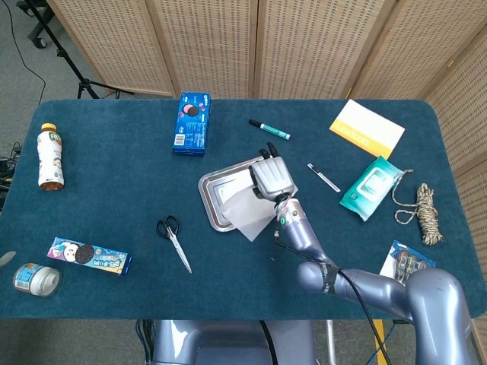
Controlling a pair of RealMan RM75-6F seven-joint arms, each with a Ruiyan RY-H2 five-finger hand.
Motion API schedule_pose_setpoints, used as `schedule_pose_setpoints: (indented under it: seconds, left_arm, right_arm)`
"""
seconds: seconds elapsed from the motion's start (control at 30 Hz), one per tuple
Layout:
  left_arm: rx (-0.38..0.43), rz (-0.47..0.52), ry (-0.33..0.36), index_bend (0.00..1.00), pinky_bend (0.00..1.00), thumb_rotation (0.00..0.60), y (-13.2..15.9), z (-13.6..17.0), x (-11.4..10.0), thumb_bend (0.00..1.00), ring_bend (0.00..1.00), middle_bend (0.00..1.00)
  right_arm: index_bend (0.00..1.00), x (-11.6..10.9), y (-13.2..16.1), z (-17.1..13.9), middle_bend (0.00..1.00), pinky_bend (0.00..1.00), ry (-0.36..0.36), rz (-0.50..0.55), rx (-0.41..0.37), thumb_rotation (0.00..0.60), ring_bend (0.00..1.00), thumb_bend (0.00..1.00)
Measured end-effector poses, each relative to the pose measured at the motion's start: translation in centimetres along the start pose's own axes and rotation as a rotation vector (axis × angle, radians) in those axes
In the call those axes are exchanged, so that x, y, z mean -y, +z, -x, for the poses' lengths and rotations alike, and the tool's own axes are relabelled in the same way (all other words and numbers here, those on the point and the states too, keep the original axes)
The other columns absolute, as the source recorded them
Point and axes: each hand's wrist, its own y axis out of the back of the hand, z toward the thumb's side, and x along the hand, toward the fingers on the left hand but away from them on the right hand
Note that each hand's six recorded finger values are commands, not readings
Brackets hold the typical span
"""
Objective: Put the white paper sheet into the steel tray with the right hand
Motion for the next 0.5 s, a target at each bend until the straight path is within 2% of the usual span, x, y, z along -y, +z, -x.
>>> schedule_pose_setpoints:
  seconds: [0.27, 0.5]
  left_arm:
    - [-0.016, 0.013, -0.015, 0.0, 0.0, 0.6, -0.5, -0.5, 0.0, 0.0, 0.0, 0.0]
    - [-0.023, 0.023, -0.023, 0.0, 0.0, 0.6, -0.7, -0.7, -0.1, 0.0, 0.0, 0.0]
  right_arm:
    - [0.65, 1.1, -0.5, 1.9, 0.53, 0.0, -0.035, 0.065, 0.126, 0.6, 0.17, 0.59]
    - [0.65, 2.1, 0.1, 3.1, 0.53, 0.0, -0.046, 0.094, 0.168, 0.6, 0.17, 0.59]
